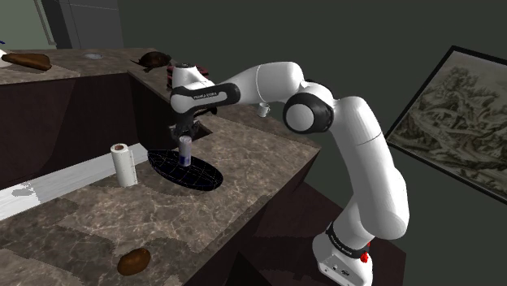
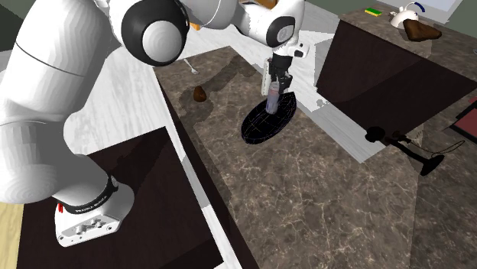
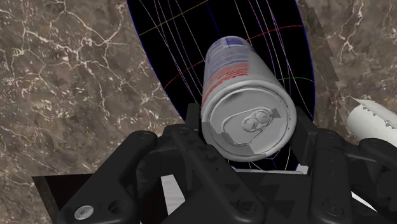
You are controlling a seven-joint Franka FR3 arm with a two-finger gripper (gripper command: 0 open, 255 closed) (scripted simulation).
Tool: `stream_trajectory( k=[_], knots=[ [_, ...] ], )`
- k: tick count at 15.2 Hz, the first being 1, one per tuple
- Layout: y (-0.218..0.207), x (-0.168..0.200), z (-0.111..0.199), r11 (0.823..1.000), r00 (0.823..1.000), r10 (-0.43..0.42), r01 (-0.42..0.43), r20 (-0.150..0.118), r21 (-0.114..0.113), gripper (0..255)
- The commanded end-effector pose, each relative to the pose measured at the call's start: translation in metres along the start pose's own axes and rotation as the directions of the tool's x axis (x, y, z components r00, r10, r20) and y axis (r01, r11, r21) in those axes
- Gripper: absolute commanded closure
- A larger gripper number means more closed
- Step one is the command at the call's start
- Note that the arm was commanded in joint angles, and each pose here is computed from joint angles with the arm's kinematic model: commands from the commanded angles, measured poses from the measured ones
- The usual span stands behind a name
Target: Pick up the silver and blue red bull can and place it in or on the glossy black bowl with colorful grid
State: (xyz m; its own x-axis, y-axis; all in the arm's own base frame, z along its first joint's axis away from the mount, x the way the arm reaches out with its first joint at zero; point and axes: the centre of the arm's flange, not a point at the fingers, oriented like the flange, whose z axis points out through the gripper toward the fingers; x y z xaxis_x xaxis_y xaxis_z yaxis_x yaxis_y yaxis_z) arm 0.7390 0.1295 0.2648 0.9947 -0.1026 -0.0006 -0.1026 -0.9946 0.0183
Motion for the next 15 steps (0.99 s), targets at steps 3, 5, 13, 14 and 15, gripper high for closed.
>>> stream_trajectory(
  k=[3,5,13,14,15],
  knots=[
    [0.0,0.001,0.003,1.0,1.0,0.0,0.0,-0.001,0.0,255],
    [0.0,0.001,0.003,1.0,1.0,0.0,0.0,-0.001,0.0,255],
    [0.0,0.001,0.003,1.0,1.0,0.0,0.0,-0.001,0.0,0],
    [0.0,0.001,-0.01,1.0,1.0,0.0,0.0,-0.001,0.0,0],
    [0.0,0.001,-0.023,1.0,1.0,0.0,0.0,-0.001,0.0,0]
  ],
)
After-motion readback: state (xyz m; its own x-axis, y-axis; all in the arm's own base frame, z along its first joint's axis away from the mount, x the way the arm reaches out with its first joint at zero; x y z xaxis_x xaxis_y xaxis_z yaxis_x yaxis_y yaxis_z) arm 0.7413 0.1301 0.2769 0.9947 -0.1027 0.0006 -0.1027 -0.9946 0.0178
